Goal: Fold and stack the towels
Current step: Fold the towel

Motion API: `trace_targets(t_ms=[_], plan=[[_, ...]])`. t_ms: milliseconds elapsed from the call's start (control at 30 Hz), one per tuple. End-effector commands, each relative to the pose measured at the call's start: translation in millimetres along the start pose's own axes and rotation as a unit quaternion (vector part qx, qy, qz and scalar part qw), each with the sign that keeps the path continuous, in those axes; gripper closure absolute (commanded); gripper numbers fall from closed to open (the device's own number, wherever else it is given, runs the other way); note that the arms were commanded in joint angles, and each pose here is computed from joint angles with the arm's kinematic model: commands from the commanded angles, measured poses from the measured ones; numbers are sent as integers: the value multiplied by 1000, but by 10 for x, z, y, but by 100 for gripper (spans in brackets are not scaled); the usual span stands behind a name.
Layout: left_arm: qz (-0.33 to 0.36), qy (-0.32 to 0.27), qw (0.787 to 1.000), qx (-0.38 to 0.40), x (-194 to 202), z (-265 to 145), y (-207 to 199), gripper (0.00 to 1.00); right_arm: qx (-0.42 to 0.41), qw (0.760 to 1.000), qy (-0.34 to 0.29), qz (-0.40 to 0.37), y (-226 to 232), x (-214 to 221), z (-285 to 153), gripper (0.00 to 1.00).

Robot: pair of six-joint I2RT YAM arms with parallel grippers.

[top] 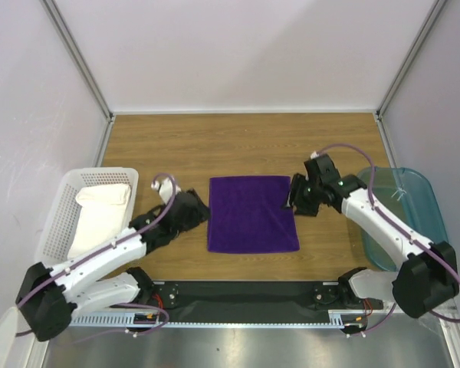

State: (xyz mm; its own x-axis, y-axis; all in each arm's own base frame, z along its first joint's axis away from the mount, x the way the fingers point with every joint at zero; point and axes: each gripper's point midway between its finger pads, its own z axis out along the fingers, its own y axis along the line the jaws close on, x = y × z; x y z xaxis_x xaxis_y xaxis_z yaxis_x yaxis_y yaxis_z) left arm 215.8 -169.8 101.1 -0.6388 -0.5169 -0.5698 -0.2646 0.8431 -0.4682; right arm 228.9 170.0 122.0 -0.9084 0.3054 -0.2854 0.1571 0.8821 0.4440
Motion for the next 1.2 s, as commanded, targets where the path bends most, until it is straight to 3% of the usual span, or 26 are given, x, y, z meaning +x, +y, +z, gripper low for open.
trace_targets(t_ms=[0, 100, 167, 233, 267, 500, 800, 933, 1167], plan=[[90, -16, 991, 99, -447, 97, -515, 27, 10, 998, -51, -35, 118, -418, 32, 46], [125, 8, 983, 134, -692, 379, -789, 37, 14, 996, -82, -45, 146, -770, 226, 50], [172, 39, 977, 116, -658, 682, -798, 45, 10, 994, -97, -54, 162, -979, 405, 60], [198, 27, 972, 125, -831, 803, -1028, 57, 5, 992, -114, -50, 164, -1197, 477, 64], [217, 52, 970, 100, -723, 1039, -937, 57, 7, 992, -112, -52, 142, -1267, 631, 65], [209, 70, 973, 65, -813, 1602, -884, 64, 8, 995, -93, -44, 36, -1557, 1081, 70], [195, 106, 974, 46, -758, 1962, -729, 70, 17, 997, -68, -12, -134, -1722, 1445, 82], [183, 119, 976, 28, -745, 2117, -580, 75, 29, 999, -46, 0, -246, -1656, 1614, 84], [176, 120, 977, 27, -929, 2325, -590, 76, 37, 998, -53, 16, -350, -1811, 1720, 87]])
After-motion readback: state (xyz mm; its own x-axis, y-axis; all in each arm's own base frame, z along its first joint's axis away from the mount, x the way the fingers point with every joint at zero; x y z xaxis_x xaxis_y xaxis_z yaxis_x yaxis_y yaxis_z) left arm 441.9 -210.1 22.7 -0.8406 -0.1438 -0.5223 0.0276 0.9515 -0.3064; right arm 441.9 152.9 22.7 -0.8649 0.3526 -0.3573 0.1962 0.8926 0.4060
